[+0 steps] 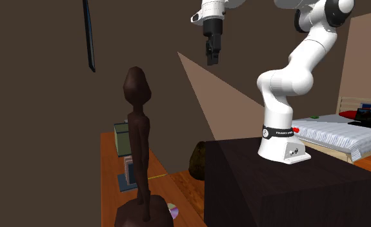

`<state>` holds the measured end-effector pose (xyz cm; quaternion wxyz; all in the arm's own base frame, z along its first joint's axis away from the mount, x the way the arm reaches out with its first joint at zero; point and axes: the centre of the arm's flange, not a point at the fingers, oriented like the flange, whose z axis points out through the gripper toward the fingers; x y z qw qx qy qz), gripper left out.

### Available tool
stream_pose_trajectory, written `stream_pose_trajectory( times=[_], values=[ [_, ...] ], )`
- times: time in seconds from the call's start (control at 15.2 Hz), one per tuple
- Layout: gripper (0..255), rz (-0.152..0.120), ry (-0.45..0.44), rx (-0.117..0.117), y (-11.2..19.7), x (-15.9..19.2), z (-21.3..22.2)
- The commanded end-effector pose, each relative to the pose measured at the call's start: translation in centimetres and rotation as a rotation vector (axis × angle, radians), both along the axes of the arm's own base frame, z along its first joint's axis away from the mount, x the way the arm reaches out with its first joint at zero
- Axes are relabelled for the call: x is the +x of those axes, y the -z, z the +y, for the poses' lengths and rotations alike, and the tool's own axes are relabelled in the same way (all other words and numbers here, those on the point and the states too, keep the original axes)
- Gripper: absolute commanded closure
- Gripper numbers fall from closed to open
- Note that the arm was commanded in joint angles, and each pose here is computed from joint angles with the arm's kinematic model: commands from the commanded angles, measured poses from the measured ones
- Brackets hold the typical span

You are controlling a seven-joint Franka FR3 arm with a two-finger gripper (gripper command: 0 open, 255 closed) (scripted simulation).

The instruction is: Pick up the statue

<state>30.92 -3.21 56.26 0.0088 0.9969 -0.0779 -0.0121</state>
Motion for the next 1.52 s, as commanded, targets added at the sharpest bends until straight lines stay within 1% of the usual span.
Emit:
stream_pose_trajectory(
  times=[0.0,0.33,0.73,1.06,1.45],
  values=[
    [0,0.000,0.000,0.000,0.0,0.0,0.0],
    [0,-0.038,0.159,-0.023,1.6,0.4,6.7],
    [0,-0.084,0.349,-0.050,3.7,2.3,14.4],
    [0,-0.122,0.507,-0.073,5.5,5.0,20.4],
    [0,-0.167,0.698,-0.100,7.6,9.6,26.9]
  ],
)
